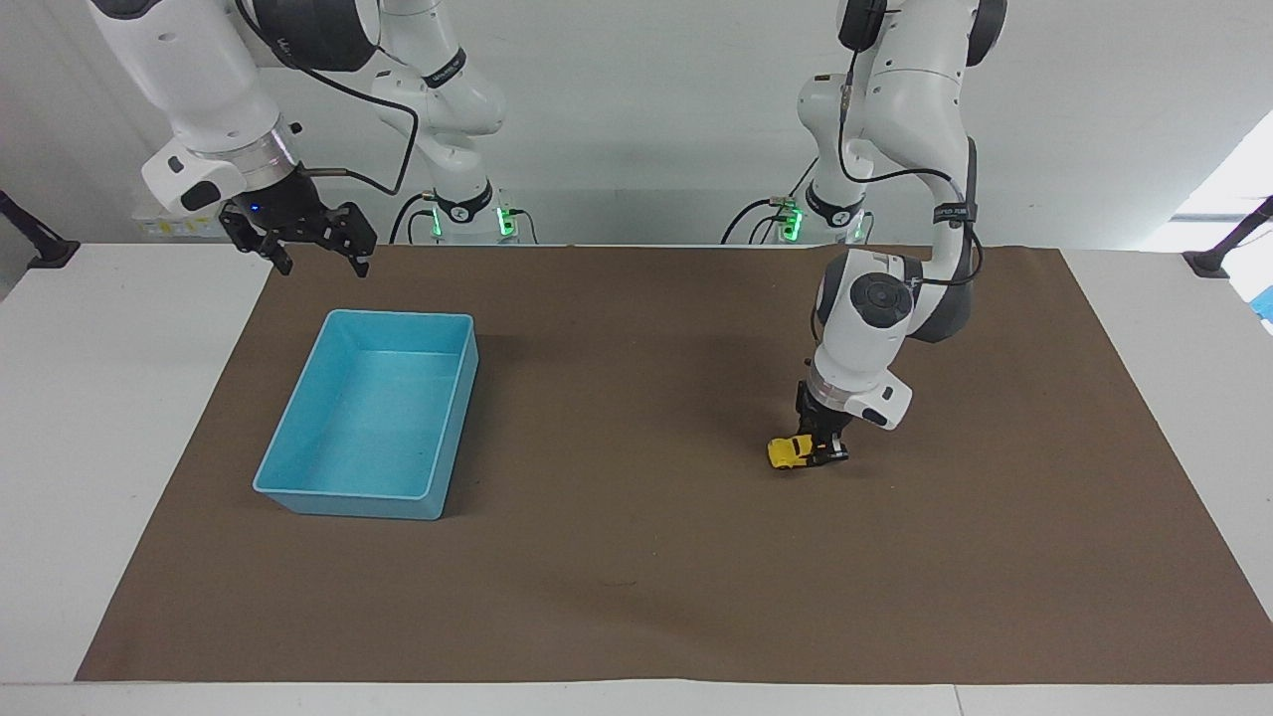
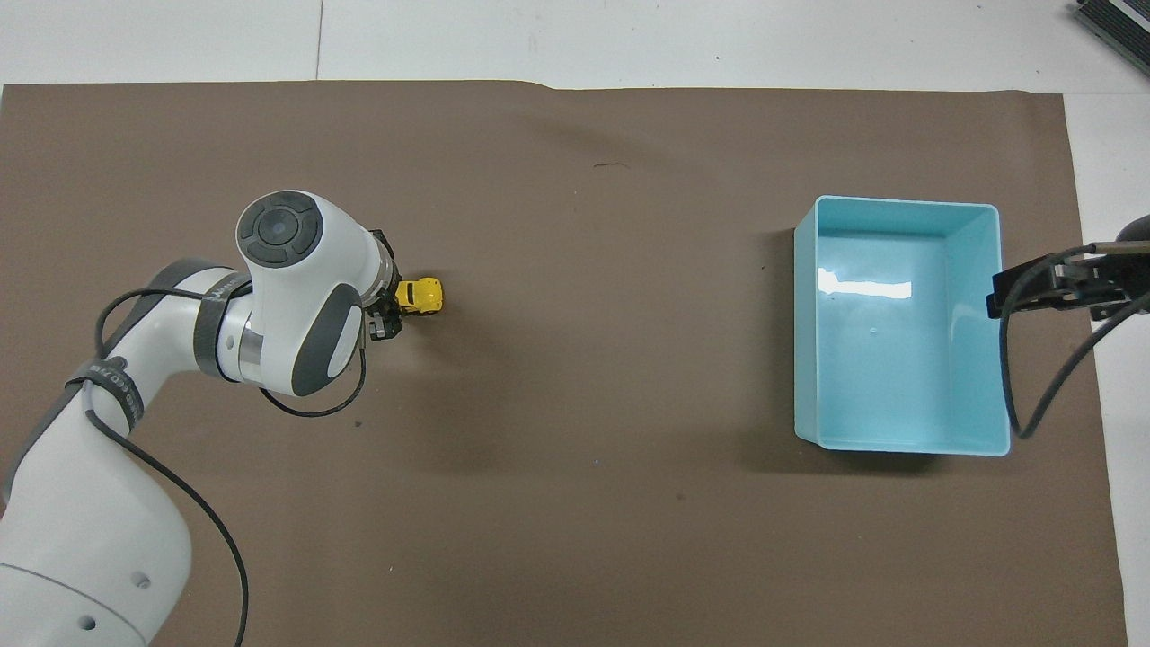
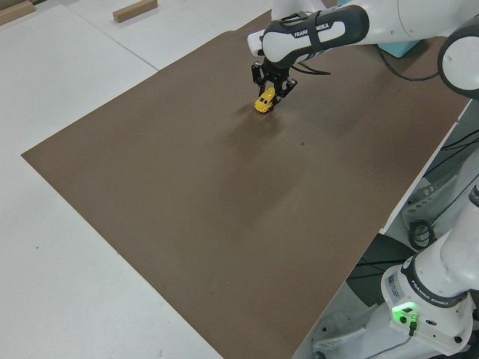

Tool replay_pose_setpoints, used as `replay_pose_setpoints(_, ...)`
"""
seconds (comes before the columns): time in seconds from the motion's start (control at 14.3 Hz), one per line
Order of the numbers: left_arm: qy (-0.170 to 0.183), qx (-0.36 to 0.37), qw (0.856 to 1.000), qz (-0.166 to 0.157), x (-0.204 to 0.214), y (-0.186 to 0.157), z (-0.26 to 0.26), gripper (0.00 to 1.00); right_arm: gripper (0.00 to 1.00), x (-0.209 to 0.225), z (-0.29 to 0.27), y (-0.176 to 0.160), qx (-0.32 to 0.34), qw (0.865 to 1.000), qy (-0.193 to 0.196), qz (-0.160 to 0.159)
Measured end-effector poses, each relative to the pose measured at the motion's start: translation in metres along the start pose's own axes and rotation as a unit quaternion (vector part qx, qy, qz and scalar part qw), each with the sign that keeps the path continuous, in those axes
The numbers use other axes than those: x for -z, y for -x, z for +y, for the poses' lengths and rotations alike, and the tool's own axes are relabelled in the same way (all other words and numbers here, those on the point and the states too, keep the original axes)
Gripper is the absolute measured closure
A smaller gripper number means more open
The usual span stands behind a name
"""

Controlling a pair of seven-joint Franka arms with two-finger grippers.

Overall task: Wind up and store yellow beetle car
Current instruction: 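Release the car from the left gripper so it rolls toward the bin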

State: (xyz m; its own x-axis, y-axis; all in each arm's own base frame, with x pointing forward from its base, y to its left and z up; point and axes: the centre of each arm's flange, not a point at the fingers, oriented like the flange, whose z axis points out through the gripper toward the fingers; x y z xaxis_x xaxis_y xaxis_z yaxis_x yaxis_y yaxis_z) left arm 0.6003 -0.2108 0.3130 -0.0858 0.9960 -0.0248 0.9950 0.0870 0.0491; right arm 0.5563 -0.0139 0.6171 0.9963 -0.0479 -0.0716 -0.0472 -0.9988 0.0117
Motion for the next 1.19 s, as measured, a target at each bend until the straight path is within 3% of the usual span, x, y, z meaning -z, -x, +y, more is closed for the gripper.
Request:
replay_pose_setpoints(0.07,0.002,0.003,1.0,0.001,0.001,-0.004,0.003,0.5,0.0,0.0,0.0,0.0,0.0,1.0,0.0,0.0)
replay_pose_setpoints(0.35,0.01,0.007,1.0,-0.001,0.04,-0.009,0.013,0.02,0.0,0.0,0.0,0.0,0.0,1.0,0.0,0.0)
replay_pose_setpoints(0.77,0.015,0.007,1.0,-0.002,0.062,-0.008,0.016,0.0,0.0,0.0,0.0,0.0,0.0,1.0,0.0,0.0)
replay_pose_setpoints(1.19,0.044,-0.01,0.999,-0.01,0.09,-0.007,0.031,0.0,0.0,0.0,0.0,0.0,0.0,1.0,0.0,0.0)
